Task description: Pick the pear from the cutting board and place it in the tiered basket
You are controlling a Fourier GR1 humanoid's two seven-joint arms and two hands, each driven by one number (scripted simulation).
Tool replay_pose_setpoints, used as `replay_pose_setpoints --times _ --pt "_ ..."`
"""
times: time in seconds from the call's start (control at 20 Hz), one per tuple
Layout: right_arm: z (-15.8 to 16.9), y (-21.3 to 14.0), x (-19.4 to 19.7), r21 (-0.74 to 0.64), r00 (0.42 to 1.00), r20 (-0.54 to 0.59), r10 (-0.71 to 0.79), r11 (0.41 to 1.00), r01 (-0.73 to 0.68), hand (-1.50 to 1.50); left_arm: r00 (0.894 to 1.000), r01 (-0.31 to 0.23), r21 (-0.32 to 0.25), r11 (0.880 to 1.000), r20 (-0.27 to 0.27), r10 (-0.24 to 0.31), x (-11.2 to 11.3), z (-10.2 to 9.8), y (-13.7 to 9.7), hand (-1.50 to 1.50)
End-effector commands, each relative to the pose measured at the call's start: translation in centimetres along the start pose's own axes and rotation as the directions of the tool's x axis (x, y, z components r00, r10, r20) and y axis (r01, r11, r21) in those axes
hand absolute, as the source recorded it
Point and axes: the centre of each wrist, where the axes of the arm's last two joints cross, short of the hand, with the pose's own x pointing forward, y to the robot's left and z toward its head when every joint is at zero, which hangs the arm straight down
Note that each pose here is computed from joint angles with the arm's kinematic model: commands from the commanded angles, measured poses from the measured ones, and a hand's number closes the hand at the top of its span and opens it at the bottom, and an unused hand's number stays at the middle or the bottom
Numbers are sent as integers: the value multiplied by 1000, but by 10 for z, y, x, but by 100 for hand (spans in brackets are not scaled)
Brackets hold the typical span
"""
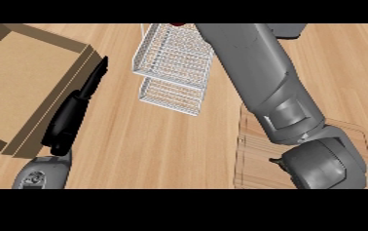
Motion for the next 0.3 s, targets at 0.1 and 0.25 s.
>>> replay_pose_setpoints --times 0.1,0.25 --pt "-13 -38 -6 -310 997 10 -83 947 82 -150 1000 22 27 999 -19 -22 -3 9 8 0" --pt "-16 -64 -20 -398 996 -26 -80 915 63 -150 999 11 65 998 -47 -8 -9 22 -1 0"
